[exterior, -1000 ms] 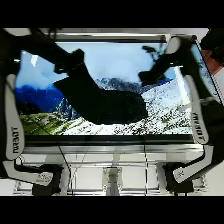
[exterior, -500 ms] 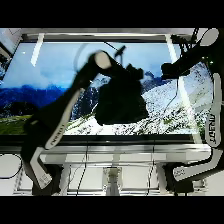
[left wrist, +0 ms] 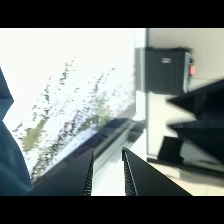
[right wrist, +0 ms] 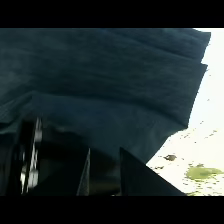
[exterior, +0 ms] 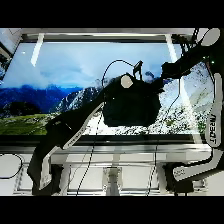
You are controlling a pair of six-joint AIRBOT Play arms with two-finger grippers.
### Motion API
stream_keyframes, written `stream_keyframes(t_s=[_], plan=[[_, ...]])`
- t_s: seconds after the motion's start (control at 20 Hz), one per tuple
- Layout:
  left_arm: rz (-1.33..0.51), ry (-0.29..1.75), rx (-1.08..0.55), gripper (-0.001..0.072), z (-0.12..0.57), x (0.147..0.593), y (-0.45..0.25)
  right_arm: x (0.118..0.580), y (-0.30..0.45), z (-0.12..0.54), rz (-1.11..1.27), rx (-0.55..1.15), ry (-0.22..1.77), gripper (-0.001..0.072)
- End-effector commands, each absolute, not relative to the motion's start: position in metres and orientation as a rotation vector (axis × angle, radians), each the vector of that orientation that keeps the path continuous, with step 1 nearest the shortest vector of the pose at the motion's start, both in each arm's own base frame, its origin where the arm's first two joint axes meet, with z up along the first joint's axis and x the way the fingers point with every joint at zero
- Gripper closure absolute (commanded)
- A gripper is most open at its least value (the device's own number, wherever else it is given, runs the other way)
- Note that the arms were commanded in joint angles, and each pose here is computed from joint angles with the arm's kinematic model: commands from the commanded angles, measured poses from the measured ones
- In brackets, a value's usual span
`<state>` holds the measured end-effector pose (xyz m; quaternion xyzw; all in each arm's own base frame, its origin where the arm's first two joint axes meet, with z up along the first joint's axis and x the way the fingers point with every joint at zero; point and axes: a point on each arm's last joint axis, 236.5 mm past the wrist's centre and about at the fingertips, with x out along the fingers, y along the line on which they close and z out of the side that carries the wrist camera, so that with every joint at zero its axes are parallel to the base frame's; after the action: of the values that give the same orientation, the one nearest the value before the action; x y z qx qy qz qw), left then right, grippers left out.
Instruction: Fold the clothes and pants, and hang the long-sleeved shirts on hangers.
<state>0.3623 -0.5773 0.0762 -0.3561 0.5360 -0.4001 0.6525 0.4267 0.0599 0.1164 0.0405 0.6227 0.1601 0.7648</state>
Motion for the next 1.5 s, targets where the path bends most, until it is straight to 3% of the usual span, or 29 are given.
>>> stream_keyframes(t_s=[0.0,0.05,0.1,0.15,0.25,0.35,0.4,0.45,0.6,0.8,0.95,1.0,1.1,1.15,1.45], plan=[[-0.960,1.179,-0.849,0.0477,0.091,0.366,-0.580,0.432,0.044,0.115,0.289,0.067,1.340,0.0495],[-0.963,1.154,-0.838,0.0490,0.097,0.375,-0.572,0.433,0.036,0.117,0.273,0.079,1.332,0.0495],[-0.953,1.139,-0.801,0.0603,0.100,0.386,-0.558,0.432,0.027,0.119,0.250,0.100,1.328,0.0487],[-0.931,1.133,-0.724,0.0627,0.098,0.397,-0.536,0.431,0.019,0.121,0.229,0.130,1.332,0.0426],[-0.854,1.160,-0.537,0.0627,0.088,0.416,-0.479,0.423,0.023,0.119,0.272,0.213,1.351,0.0253],[-0.702,1.174,-0.378,0.0634,0.083,0.441,-0.406,0.412,0.052,0.107,0.369,0.256,1.400,0.0225],[-0.613,1.168,-0.310,0.0634,0.084,0.454,-0.369,0.403,0.067,0.093,0.397,0.243,1.448,0.0132],[-0.524,1.165,-0.241,0.0634,0.086,0.463,-0.331,0.395,0.079,0.078,0.419,0.198,1.490,0.0084],[-0.278,1.238,-0.035,0.0633,0.086,0.463,-0.224,0.378,0.085,0.027,0.353,-0.072,1.584,0.0079],[-0.237,1.334,0.128,0.0633,0.081,0.435,-0.164,0.364,0.111,0.005,0.371,-0.249,1.605,0.0082],[-0.239,1.364,0.152,0.0634,0.072,0.417,-0.150,0.371,0.096,-0.011,0.230,-0.349,1.582,0.0150],[-0.244,1.371,0.161,0.0634,0.068,0.411,-0.148,0.375,0.095,-0.015,0.209,-0.339,1.565,0.0214],[-0.248,1.380,0.171,0.0634,0.061,0.400,-0.143,0.373,0.094,-0.022,0.202,-0.337,1.571,0.0558],[-0.244,1.385,0.179,0.0634,0.057,0.393,-0.139,0.365,0.091,-0.026,0.201,-0.343,1.602,0.0687],[-0.175,1.395,0.144,0.0635,0.035,0.368,-0.089,0.300,0.038,-0.012,0.071,-0.379,1.847,0.0687]])
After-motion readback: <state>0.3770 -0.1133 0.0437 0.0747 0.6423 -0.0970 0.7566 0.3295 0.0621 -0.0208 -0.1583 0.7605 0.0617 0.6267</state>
